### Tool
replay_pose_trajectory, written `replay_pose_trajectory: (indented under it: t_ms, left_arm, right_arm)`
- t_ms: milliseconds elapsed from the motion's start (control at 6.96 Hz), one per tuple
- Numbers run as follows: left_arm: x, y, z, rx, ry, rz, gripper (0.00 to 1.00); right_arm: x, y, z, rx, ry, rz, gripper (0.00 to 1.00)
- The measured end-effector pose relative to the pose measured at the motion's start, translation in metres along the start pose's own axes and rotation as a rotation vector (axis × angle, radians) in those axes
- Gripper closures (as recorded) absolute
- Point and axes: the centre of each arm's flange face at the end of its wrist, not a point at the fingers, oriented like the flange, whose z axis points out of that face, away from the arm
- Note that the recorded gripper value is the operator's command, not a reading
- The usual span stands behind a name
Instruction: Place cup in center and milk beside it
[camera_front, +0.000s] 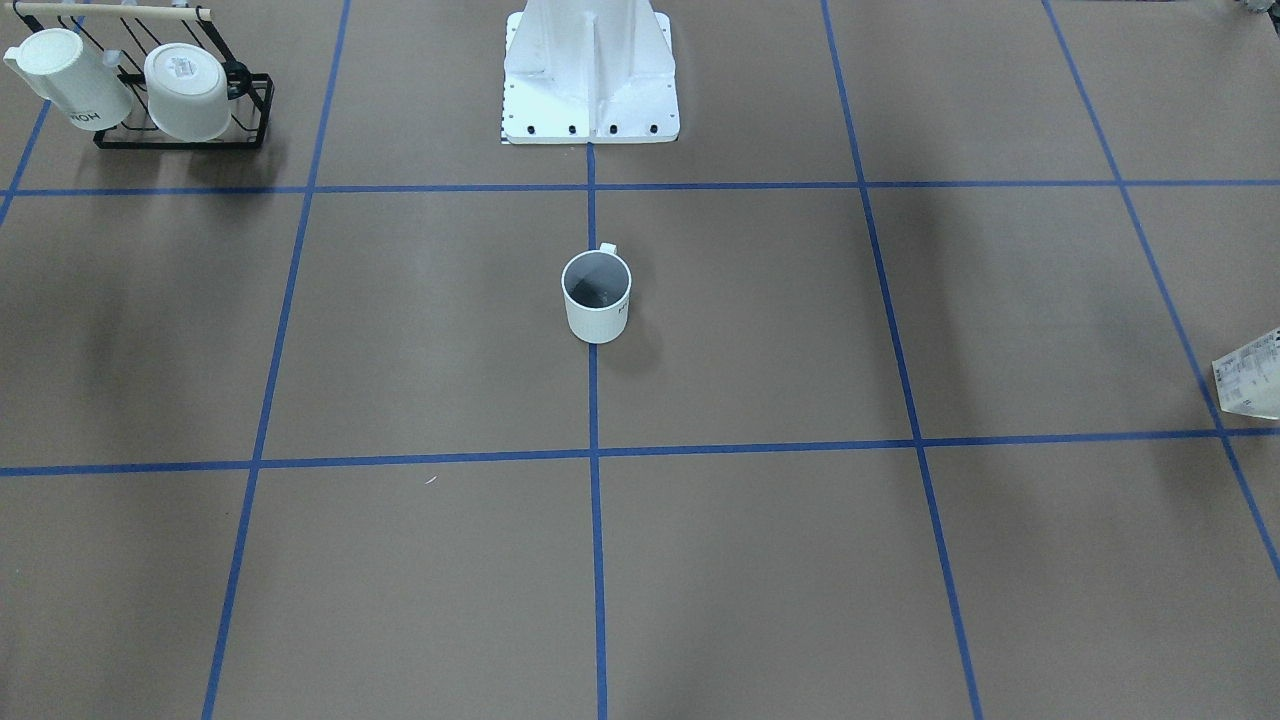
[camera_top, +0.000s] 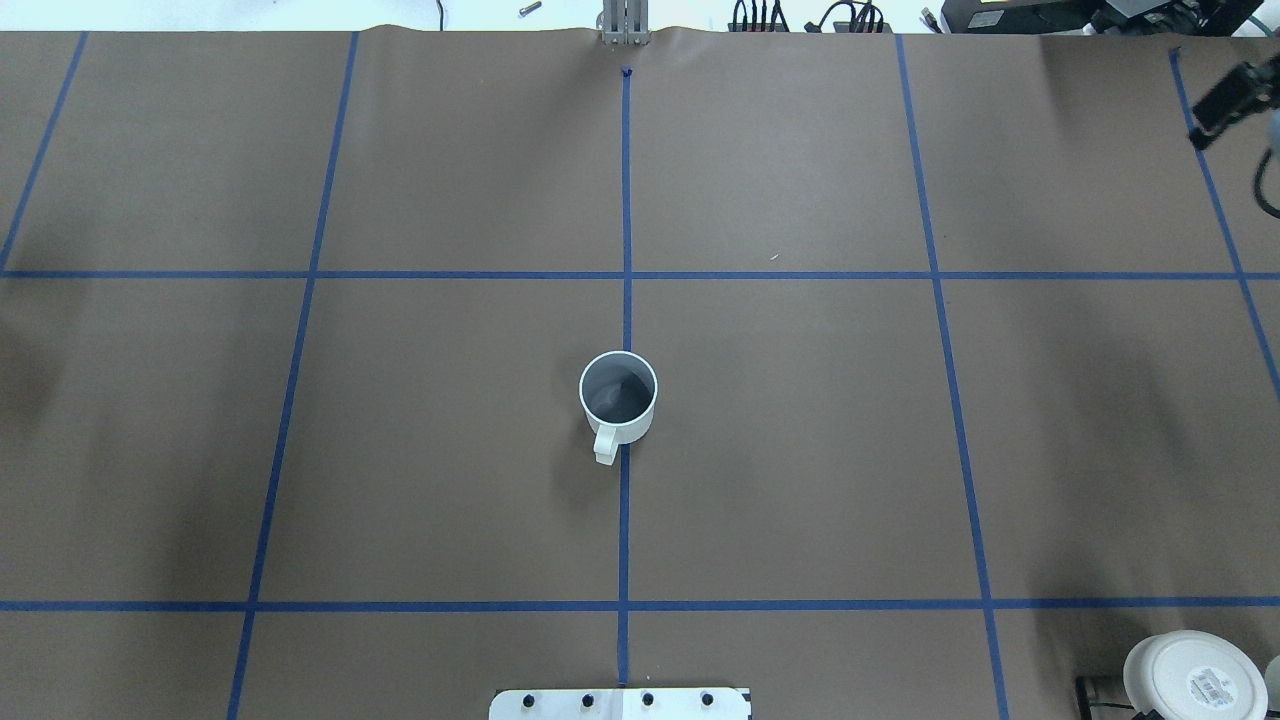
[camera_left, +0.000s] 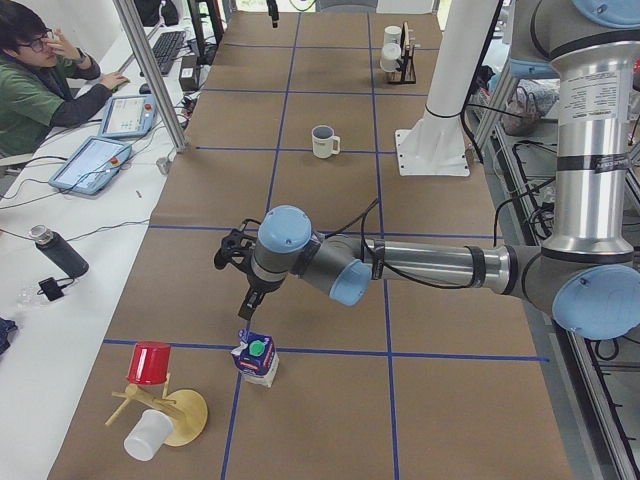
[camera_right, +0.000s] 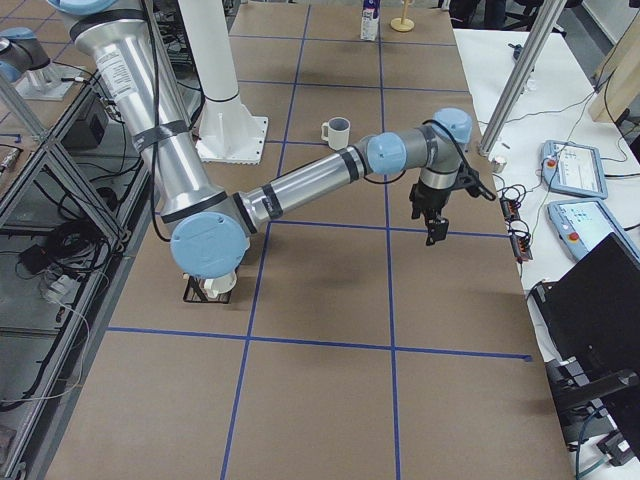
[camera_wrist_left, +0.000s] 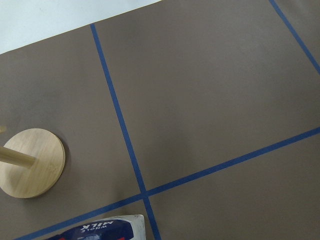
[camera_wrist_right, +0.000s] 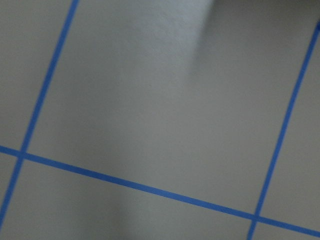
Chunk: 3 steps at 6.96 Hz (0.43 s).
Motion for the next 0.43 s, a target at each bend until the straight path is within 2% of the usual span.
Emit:
replay_pose_trajectory:
  t_ms: [288,431]
  left_arm:
    - [-0.027,0.004,-0.001,-0.061,-0.003,0.010,0.01]
    - [-0.040,0.003,-0.009,-0.086,-0.009,0.009,0.01]
  right_arm:
    - [0.085,0.104,0.037,-0.032,0.012,0.076,0.00]
    - [0.112,0.154,0.059,-0.021,0.015,0.099,0.00]
